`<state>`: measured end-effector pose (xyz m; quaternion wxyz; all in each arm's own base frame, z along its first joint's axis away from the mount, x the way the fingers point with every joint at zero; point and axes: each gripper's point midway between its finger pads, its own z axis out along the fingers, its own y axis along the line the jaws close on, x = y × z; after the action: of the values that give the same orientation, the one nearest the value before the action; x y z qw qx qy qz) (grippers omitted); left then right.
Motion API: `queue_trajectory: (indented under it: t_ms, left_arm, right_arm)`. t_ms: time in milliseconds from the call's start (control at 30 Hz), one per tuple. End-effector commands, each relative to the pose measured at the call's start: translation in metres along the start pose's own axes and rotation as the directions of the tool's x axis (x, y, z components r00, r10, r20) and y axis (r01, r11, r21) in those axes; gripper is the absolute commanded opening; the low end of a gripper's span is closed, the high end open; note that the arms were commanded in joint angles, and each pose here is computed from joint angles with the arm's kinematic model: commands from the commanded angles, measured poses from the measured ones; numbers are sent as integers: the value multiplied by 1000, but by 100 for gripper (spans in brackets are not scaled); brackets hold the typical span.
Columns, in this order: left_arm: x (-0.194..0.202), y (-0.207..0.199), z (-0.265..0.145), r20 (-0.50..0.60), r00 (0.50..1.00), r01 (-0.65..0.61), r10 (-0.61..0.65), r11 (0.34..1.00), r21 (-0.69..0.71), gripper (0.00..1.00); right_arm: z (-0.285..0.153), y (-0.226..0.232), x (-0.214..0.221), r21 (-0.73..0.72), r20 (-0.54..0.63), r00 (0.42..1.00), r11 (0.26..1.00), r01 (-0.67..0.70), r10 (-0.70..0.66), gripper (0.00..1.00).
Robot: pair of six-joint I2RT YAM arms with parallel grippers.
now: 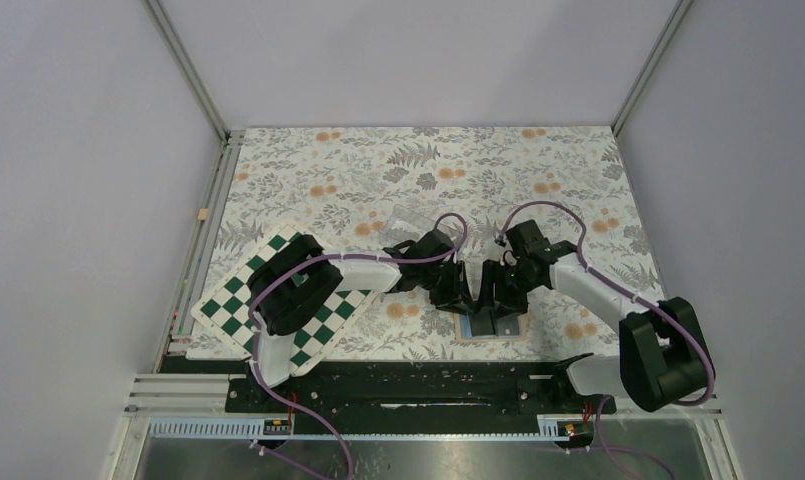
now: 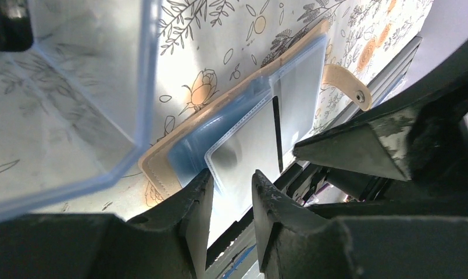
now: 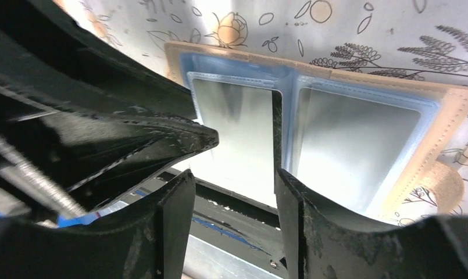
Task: Put the credit cards into the card holder
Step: Insert the credit card into the card holder.
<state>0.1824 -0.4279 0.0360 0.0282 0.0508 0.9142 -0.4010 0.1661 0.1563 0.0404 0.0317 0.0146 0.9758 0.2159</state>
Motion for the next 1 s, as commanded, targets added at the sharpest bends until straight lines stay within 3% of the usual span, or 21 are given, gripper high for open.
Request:
queue_trajectory:
  t_ms: [0,167,500,800,967]
  left_arm:
    - [-8,-43,-14,29,997,-74,71,991,112,31]
    - [-11,-57,-16,39,995,-93,89,986,139,31]
    - [-13,-91,-14,59,991,-128,118,966,223,31]
    - [2,-116,9,19,992,-124,124,938,324,32]
    - [-17,-111,-23,137,971,-224,193,937,268,42]
  right_arm:
    - [-23,15,-14,-113,84,996,994,-8,17,61]
    - [-52,17,-27,-178,192,979,983,-37,71,62]
    - [-100,19,-48,-160,357,930,987,-26,82,62]
    - [-120,15,-58,-123,414,908,992,-19,69,66]
    - [-124,20,-63,-134,405,911,991,-23,76,66]
